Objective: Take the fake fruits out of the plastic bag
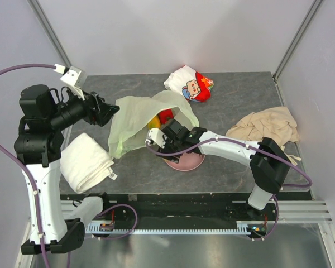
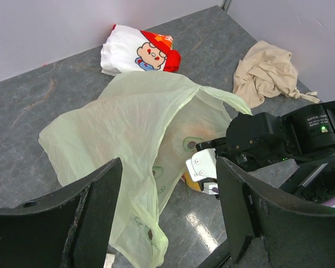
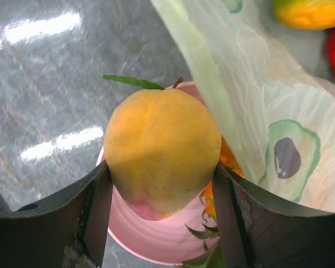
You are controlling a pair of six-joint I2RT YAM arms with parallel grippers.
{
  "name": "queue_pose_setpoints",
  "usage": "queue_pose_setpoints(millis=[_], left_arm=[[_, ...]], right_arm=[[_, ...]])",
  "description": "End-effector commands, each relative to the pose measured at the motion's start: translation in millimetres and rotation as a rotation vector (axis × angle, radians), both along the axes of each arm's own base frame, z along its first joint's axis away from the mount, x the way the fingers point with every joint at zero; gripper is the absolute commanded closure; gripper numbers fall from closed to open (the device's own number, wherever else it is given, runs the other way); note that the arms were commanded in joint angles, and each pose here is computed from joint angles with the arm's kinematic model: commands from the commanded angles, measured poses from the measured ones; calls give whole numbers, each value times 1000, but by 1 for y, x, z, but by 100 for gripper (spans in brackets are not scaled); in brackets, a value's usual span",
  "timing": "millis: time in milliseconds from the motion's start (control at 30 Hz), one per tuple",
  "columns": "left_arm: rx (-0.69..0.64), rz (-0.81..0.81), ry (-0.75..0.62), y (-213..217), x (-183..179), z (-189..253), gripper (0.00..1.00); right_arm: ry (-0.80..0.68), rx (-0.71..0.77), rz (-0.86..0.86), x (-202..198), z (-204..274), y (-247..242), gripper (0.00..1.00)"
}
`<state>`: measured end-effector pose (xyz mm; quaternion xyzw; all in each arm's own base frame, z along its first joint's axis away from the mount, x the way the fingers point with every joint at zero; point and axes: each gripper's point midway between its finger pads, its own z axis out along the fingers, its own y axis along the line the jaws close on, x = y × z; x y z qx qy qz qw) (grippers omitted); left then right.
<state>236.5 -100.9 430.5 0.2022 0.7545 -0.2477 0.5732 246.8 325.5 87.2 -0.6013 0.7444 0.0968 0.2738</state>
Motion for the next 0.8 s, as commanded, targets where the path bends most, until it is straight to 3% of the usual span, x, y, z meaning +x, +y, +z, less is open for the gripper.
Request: queue_pose_setpoints(millis=[0,67,167,200,300,767], left_arm=[[-22,17,-20,1,4,8,25],[-19,21,-17,2,5,6,25],[-20,24,-21,3,5,8,25],[-20,28,-17,4,6,7,25],[-24,27,-18,4,5,7,25],[-12,-1,16,2,-1,-8,22]], right_arm=[[-54,71,-89,17,10,9,94],[-49,69,-96,17,8,10,91],[-61,57,-110,20,7,7,78],[-59,49,-114,20,5,5,69],[-59,40,-117,19,2,2,61],[-81,48,-122,21,13,2,27]])
